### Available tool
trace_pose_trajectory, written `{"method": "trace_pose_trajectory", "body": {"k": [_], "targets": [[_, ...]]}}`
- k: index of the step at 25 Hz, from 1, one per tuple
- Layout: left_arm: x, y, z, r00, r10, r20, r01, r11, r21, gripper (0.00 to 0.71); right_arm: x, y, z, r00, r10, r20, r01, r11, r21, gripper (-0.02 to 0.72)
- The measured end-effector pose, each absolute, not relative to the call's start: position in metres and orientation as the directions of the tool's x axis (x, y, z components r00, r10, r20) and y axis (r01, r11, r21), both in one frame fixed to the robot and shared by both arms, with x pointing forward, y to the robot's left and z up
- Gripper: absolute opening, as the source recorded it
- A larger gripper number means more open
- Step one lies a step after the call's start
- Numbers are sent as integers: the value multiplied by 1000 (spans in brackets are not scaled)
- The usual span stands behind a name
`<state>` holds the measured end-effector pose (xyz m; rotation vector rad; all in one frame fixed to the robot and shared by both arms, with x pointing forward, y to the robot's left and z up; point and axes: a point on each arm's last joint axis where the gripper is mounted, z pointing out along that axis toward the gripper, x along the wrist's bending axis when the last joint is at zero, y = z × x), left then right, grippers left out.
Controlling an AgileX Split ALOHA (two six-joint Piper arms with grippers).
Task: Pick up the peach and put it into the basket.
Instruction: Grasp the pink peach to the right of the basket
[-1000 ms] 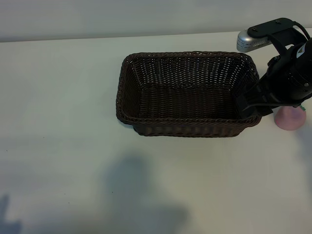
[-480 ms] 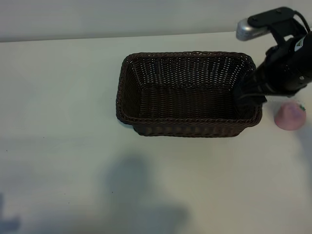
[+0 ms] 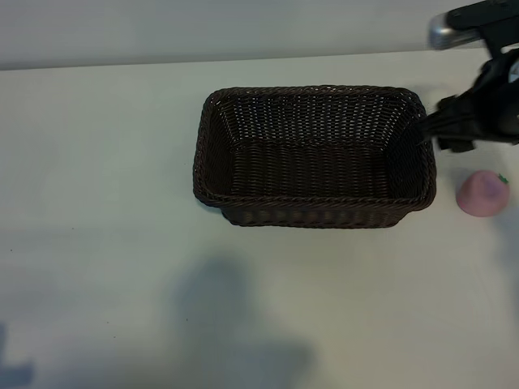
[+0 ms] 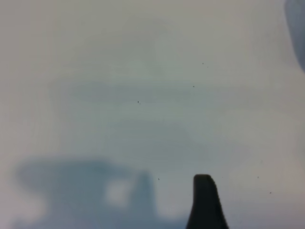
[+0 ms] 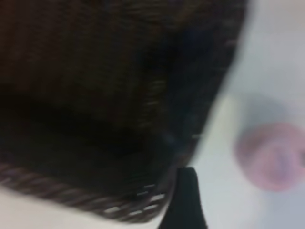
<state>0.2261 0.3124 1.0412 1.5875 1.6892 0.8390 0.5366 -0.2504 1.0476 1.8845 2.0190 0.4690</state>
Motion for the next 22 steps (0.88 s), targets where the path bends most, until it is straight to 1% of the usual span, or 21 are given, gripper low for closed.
{"method": "trace_pose_trajectory", "body": {"k": [2,6,10,15,22], "targets": [[226,312,1041,-40,999,-36,572,52,818,498,541,-265,1041,-5,999,-40,899,22,437,570],[226,312,1041,-39,999,-34,573,50,818,498,553,-285,1014,68,996,-58,935,-43,353,565],[226,312,1041,-38,999,-34,573,50,818,498,564,-290,989,84,995,-59,954,-63,294,562],[226,312,1041,-33,999,-26,573,41,819,498,576,-287,962,96,995,-35,960,-83,269,562],[226,312,1041,-30,999,-22,573,35,819,498,582,-287,937,109,993,-37,968,-98,230,562]]}}
